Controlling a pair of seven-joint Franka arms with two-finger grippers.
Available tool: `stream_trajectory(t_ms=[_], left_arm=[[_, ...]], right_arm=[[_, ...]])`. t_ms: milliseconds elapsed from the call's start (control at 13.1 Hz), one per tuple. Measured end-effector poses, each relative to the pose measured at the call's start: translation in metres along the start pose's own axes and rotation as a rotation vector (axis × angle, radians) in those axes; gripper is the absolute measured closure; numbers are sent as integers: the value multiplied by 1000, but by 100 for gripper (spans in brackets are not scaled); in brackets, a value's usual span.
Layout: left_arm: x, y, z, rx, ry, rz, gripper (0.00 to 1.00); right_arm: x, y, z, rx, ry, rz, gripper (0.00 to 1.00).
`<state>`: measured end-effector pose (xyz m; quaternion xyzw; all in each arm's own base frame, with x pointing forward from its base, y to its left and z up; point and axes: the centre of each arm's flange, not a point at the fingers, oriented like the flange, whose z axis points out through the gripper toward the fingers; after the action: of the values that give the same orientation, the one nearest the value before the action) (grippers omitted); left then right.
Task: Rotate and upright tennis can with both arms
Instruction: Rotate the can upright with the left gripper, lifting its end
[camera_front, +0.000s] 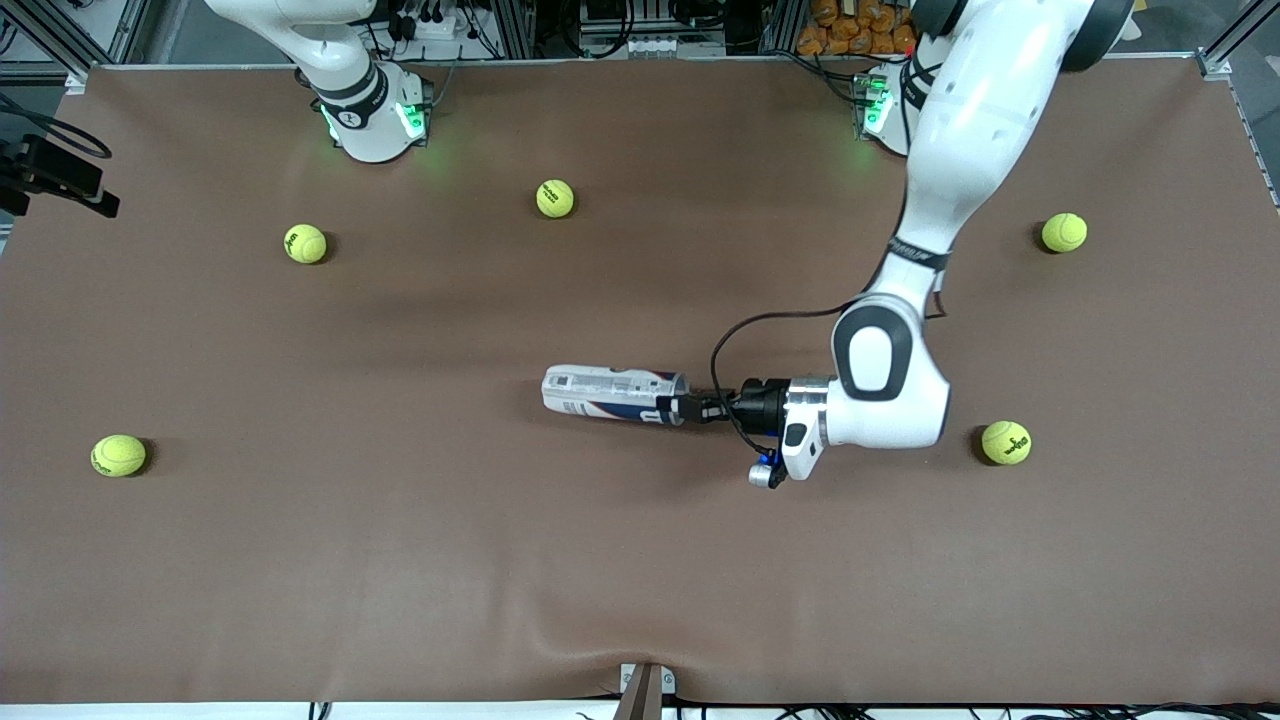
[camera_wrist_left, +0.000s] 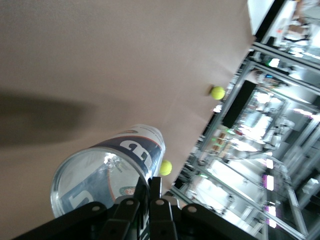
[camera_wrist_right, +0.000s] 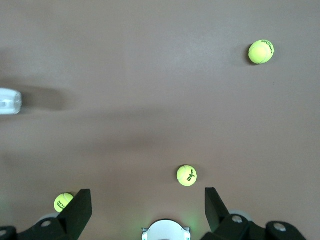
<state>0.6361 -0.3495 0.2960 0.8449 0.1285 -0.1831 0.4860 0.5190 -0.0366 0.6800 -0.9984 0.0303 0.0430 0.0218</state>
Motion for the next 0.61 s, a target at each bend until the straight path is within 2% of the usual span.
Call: stream_trajectory(t_ms=[153, 306, 459, 612], left_arm=[[-29, 47, -26, 142, 48, 21, 95], [-62, 88, -30, 336, 115, 47, 95], [-106, 126, 4, 513, 202, 84, 95], [-149, 147, 54, 622, 238, 159, 95]], right_arm=[[1, 0, -3, 0, 15, 1, 0], [1, 1, -6, 0, 27, 4, 0], [1, 6, -8, 0, 33, 14, 0], [1, 10, -9, 1, 36, 21, 0]])
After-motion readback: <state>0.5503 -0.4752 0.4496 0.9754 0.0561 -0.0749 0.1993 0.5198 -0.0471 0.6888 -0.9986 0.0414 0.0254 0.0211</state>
